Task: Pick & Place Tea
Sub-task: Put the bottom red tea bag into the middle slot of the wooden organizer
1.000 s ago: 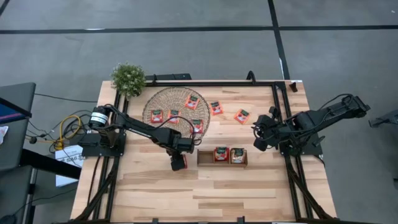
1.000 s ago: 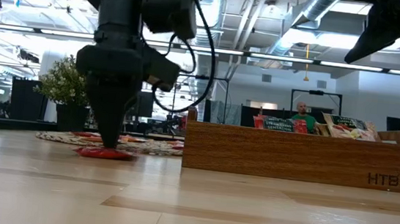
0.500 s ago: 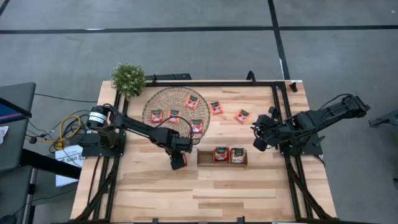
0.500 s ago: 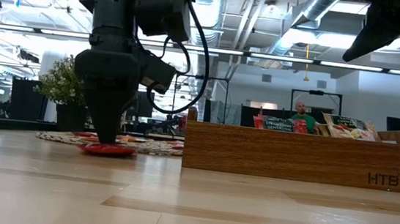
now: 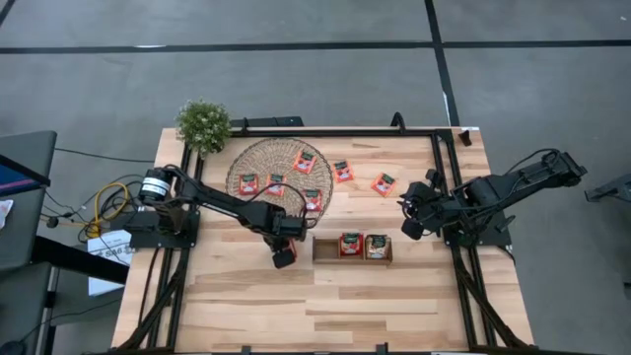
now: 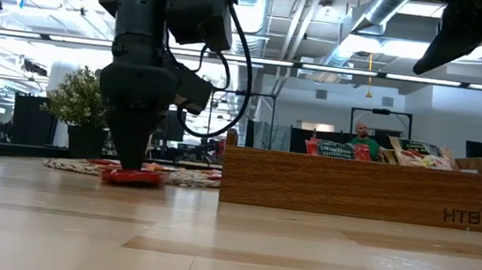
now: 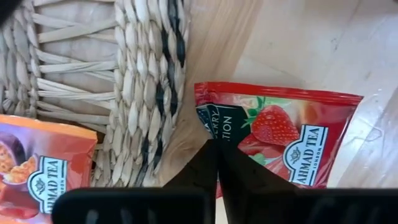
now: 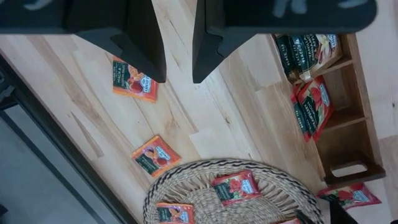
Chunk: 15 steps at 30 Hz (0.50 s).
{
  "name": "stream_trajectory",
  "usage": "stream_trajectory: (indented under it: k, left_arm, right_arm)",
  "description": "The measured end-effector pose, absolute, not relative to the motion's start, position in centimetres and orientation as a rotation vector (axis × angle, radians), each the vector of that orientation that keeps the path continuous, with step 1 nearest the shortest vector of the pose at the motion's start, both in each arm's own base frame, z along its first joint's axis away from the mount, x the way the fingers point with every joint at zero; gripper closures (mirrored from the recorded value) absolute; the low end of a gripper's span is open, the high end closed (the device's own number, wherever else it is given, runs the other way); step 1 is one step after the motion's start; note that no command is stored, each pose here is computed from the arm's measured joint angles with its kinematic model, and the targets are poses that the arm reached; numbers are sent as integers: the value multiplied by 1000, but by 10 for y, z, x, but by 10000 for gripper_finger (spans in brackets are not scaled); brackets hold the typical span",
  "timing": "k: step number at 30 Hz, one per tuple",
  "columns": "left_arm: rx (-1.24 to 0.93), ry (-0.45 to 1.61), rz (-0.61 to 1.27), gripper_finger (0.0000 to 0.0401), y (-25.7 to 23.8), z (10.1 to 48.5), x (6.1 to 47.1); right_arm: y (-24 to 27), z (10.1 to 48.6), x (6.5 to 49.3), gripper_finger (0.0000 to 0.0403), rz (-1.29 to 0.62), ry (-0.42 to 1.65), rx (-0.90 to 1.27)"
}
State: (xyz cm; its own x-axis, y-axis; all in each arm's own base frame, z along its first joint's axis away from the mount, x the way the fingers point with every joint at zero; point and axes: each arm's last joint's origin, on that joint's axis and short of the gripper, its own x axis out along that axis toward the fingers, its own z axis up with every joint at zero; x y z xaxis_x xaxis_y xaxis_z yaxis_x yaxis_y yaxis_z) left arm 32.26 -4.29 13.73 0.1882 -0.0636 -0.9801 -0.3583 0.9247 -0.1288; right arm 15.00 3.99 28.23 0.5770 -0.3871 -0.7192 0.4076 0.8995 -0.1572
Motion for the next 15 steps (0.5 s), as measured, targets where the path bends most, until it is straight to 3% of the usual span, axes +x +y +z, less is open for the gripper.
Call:
stream_trajectory:
  k: [10,15]
  left_arm:
    - [-405,1333,150,401,-49,165,343]
    - [-302,1331,163,401,-54,194,351]
  right_arm:
    - [40,282,150,332,-464,839,26]
    - [40,282,150,332,-464,840,25]
